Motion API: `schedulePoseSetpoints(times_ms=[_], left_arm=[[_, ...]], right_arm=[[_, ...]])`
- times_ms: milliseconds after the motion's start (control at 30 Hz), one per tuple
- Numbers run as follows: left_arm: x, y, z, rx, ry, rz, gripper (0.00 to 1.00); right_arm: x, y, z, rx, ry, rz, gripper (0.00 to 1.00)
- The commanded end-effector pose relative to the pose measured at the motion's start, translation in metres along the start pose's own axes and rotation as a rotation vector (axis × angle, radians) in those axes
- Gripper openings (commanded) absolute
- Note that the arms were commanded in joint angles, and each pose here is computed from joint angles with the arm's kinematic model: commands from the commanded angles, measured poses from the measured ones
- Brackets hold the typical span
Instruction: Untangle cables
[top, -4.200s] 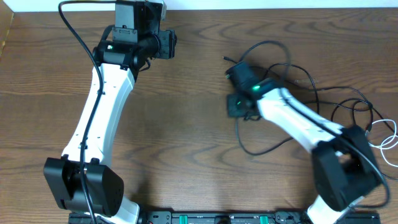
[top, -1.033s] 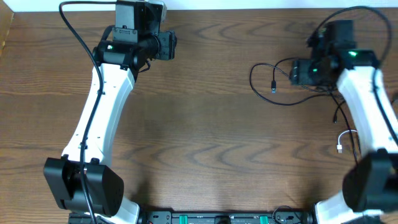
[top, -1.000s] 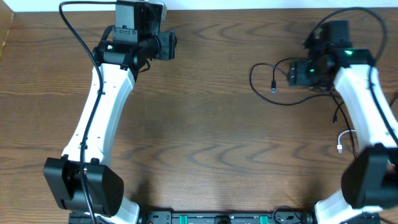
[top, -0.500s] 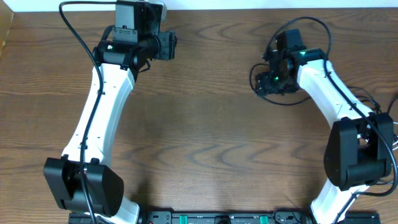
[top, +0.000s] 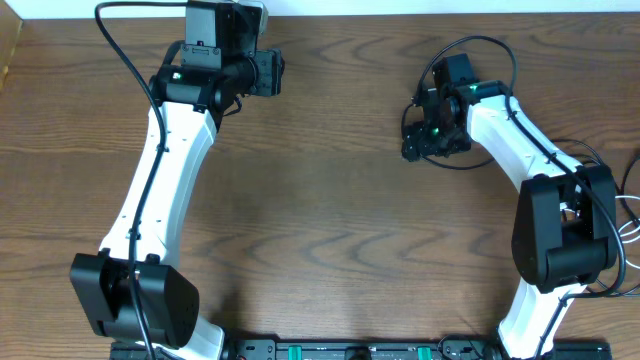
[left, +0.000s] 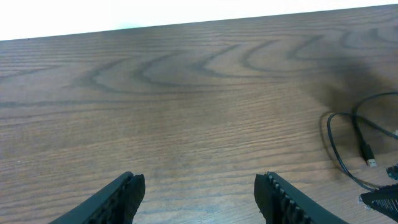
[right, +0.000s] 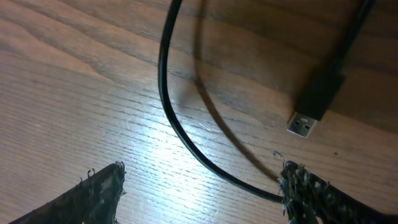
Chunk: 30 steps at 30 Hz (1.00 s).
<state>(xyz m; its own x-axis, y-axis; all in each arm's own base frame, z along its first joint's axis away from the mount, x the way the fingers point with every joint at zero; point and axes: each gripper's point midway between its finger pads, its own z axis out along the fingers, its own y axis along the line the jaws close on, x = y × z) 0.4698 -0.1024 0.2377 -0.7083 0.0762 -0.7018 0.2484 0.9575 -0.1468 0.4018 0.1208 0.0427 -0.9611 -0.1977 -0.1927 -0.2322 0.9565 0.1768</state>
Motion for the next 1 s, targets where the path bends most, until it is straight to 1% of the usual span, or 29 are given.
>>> schedulePoseSetpoints(times_ms=[0, 200, 567, 700, 867, 933, 967], left_arm=[[-0.015, -0.005, -0.015, 0.007, -0.048, 0.028, 0.62], [-0.015, -0.005, -0.015, 0.008, -0.051, 0.029, 0.62], [-0.015, -0.005, -0.015, 0.008, -0.051, 0.028, 0.62], [-0.015, -0.005, -0.015, 0.008, -0.051, 0.028, 0.62], [-0.015, -0.005, -0.015, 0.008, -0.051, 0.028, 0.62], [-0.015, -0.005, -0.015, 0.008, -0.051, 0.029, 0.62], [-0.015, -0.005, -0.015, 0.008, -0.051, 0.028, 0.62]], right_arm=[[-0.004, 0.006, 0.002, -0.025, -0.006, -0.02, 0.79], [0.002, 0.005, 0.016, -0.032, 0.033, -0.013, 0.79], [0.005, 0.006, 0.035, -0.043, 0.059, -0.011, 0.79], [0.008, 0.005, 0.042, -0.042, 0.075, -0.008, 0.78], [0.007, 0.003, 0.048, -0.039, 0.073, -0.009, 0.79], [0.005, 0.002, 0.048, -0.036, 0.066, -0.01, 0.75], [0.004, 0.002, 0.048, -0.035, 0.064, -0.009, 0.7]])
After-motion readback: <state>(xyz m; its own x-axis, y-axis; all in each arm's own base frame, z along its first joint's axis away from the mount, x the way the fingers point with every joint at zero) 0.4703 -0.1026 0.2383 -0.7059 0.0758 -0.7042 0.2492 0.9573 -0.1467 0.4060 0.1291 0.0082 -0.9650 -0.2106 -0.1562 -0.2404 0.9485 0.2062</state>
